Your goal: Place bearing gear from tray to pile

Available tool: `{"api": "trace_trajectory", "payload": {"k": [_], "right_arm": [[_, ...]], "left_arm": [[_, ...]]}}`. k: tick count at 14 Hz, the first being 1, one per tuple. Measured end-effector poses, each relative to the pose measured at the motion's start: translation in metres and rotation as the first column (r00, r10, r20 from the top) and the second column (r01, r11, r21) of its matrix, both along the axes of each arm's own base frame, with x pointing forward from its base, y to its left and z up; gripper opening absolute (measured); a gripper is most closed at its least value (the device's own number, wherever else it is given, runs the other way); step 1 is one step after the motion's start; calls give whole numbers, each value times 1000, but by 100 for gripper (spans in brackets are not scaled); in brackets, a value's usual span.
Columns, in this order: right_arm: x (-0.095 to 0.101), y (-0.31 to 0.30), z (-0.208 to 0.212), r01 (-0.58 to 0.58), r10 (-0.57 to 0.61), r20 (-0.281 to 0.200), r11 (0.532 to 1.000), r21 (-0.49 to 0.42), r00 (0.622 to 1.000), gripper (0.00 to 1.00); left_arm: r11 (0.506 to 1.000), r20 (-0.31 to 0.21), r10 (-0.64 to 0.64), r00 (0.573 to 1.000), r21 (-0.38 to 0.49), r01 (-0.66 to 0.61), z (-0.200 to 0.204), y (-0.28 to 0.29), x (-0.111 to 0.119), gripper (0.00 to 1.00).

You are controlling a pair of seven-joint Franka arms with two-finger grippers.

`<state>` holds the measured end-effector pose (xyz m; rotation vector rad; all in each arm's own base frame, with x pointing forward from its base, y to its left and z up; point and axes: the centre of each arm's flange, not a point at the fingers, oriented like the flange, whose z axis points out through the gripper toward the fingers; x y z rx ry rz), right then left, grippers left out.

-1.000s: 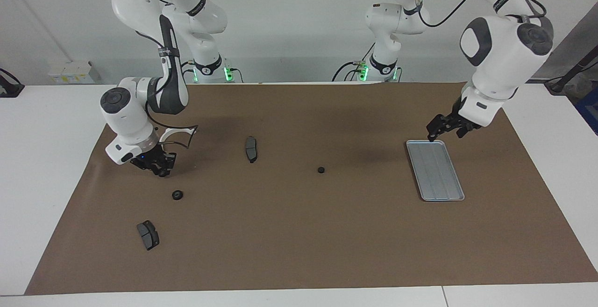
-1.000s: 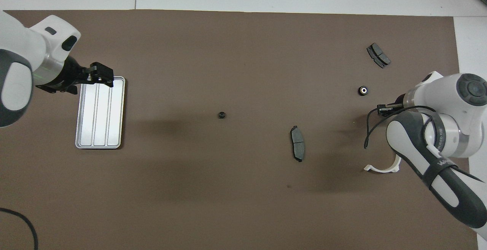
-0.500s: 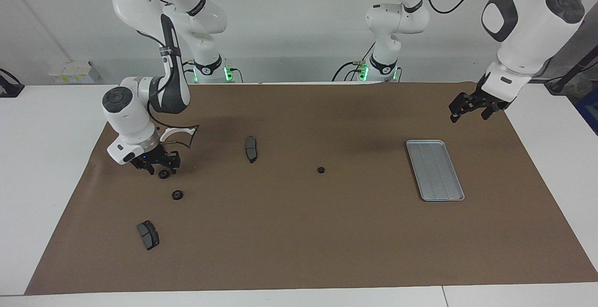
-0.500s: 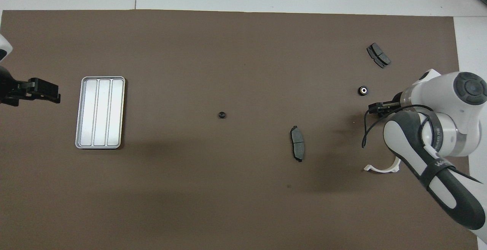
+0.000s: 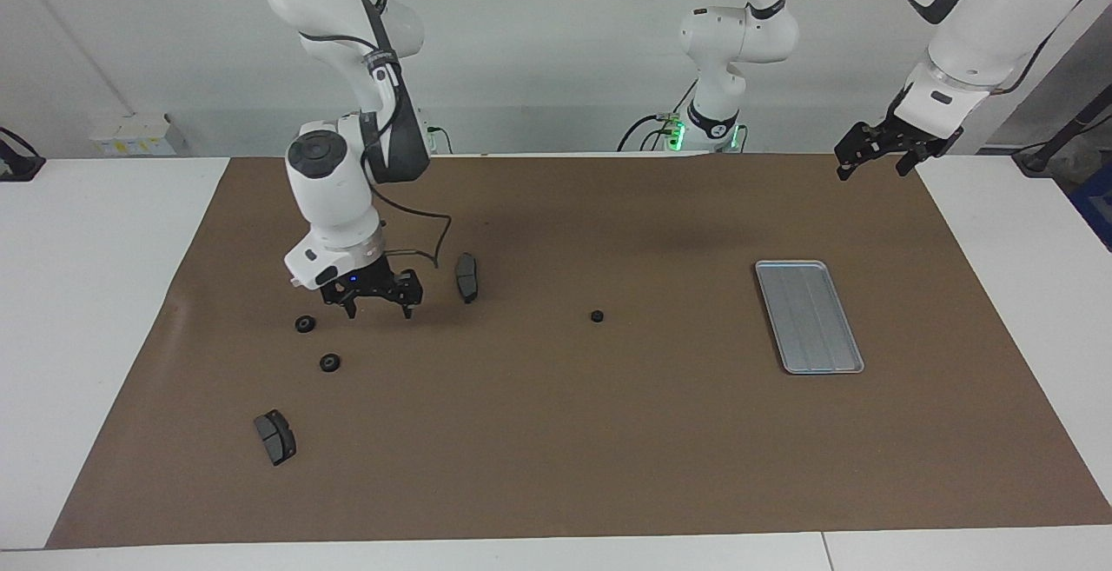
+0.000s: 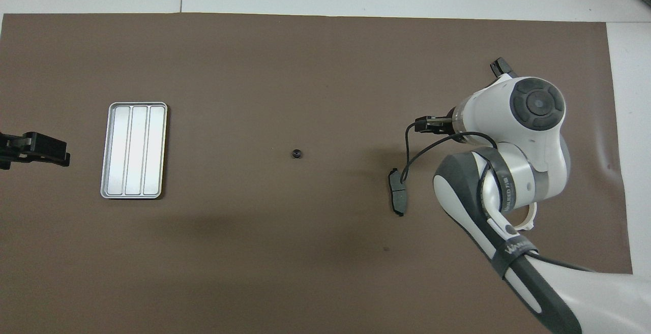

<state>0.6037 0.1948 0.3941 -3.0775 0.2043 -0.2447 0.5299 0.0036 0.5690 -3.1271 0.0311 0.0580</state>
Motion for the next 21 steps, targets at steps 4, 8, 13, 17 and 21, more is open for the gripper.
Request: {"api": "trace_trajectory", "payload": {"k": [4, 8, 13, 17, 21], "right_arm": [[18, 81, -14, 63, -64, 7, 996, 58, 998, 100], [24, 148, -54, 131, -129, -21, 988, 87, 991, 99], [2, 203, -85, 119, -117, -33, 988, 99, 993, 95], [-17, 234, -82, 70, -68, -18, 993, 96, 997, 85], [-19, 235, -85, 56, -55, -12, 995, 80, 998, 71]], "left_arm": [[1000, 43, -4, 999, -2, 4, 1, -1, 2, 100], [1000, 59, -10, 998, -2, 10, 1, -3, 4, 100], [1000, 52, -24, 998, -1, 24, -2, -10, 3, 100], [1000, 51, -25, 998, -1, 25, -3, -10, 3, 100], [1000, 49, -26, 998, -1, 26, -3, -11, 3, 100]]}}
